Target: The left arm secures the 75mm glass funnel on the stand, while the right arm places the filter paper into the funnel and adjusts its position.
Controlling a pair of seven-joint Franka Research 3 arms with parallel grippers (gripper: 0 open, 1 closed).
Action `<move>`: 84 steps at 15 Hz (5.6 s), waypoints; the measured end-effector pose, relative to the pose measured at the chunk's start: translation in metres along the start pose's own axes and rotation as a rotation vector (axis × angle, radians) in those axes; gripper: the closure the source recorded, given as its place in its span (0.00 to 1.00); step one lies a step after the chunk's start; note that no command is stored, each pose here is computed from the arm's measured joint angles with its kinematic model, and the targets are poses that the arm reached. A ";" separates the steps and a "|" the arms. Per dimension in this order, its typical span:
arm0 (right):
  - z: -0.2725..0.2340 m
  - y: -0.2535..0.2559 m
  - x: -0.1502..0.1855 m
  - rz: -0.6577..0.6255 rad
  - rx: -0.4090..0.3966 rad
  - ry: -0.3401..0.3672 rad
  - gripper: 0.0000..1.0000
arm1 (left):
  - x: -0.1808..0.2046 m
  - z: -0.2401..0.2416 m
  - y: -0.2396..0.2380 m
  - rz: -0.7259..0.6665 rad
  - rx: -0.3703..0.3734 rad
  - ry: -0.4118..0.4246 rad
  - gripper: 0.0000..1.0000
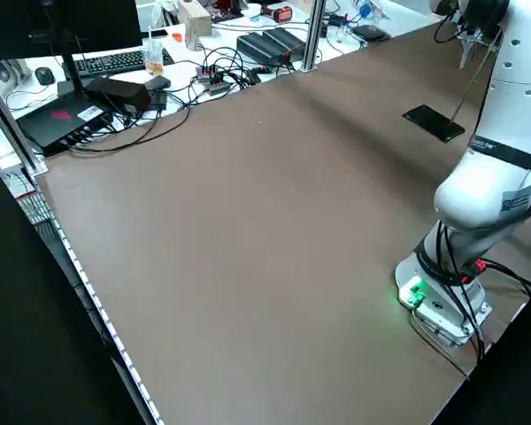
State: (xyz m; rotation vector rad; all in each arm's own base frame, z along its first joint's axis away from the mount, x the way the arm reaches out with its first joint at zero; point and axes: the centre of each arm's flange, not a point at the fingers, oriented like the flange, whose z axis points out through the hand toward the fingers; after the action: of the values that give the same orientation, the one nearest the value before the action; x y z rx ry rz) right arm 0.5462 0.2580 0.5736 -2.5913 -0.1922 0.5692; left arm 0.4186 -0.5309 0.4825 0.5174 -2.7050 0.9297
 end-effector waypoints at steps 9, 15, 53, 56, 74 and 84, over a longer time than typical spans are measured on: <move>0.008 0.006 0.007 0.013 -0.011 -0.015 0.99 | -0.001 0.007 0.004 -0.002 0.003 -0.005 0.60; 0.022 0.011 0.017 0.027 -0.029 -0.037 0.99 | -0.006 0.005 0.005 -0.008 0.003 -0.010 0.07; -0.120 0.220 -0.030 0.096 -0.390 0.297 0.53 | -0.122 -0.167 0.096 -2.071 -0.092 -0.685 0.00; -0.113 0.220 -0.040 0.091 -0.412 0.309 0.43 | -0.138 -0.206 0.114 -2.196 -0.041 -0.792 0.00; -0.119 0.213 -0.047 0.080 -0.432 0.324 0.00 | -0.174 -0.359 0.217 -2.451 0.037 -1.279 0.00; -0.116 0.207 -0.046 0.069 -0.436 0.321 0.00 | -0.182 -0.406 0.222 -2.638 0.187 -1.027 0.00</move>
State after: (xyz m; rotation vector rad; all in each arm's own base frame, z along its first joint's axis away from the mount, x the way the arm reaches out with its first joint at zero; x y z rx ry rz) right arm 0.5608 0.0169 0.5837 -3.0760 -0.1297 0.1329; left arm 0.5372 -0.0665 0.6140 3.2004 0.0038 -0.2010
